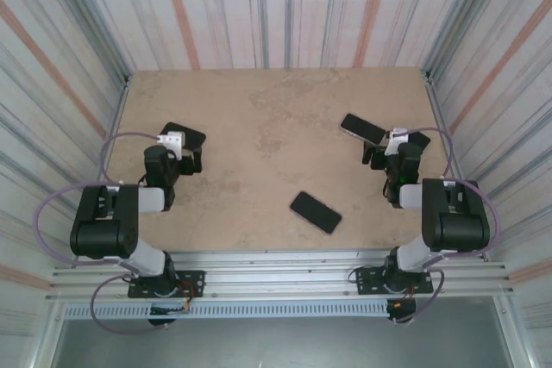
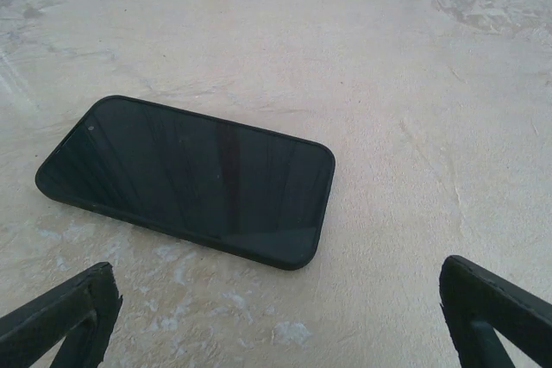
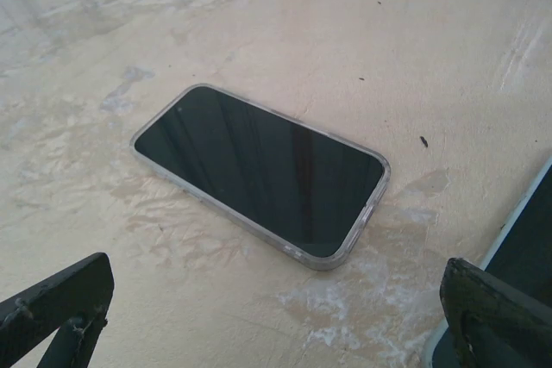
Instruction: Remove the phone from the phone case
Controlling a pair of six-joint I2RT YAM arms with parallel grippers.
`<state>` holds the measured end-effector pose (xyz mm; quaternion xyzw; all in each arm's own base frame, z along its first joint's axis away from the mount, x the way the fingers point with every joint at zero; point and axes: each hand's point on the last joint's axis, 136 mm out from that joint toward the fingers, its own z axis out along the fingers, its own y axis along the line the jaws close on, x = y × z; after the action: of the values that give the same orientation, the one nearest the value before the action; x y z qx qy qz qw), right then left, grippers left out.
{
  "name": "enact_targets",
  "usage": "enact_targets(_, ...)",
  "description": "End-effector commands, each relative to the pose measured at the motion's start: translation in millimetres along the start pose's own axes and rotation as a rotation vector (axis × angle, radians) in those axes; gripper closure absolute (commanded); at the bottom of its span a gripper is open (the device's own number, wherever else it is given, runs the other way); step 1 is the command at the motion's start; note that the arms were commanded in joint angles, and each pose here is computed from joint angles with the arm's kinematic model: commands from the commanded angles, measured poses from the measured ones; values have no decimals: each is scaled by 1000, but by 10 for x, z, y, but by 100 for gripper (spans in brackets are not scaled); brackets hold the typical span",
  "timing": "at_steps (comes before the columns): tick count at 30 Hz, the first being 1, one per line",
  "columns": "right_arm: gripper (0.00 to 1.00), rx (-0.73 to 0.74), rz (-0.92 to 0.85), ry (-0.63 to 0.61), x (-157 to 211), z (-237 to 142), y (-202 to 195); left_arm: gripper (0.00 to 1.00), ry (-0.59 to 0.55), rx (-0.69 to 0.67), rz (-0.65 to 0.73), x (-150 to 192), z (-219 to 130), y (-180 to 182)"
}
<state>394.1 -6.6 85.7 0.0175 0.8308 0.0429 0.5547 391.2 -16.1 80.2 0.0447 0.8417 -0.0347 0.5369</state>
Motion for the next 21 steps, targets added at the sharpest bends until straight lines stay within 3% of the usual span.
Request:
enact_targets(1,1,-9,22,8,35,6,9,1,-40,2,31,-121,-12,-11)
enact_targets(21,1,33,47,7,24,10,-77,1,-41,4,31,-120,-18,-13)
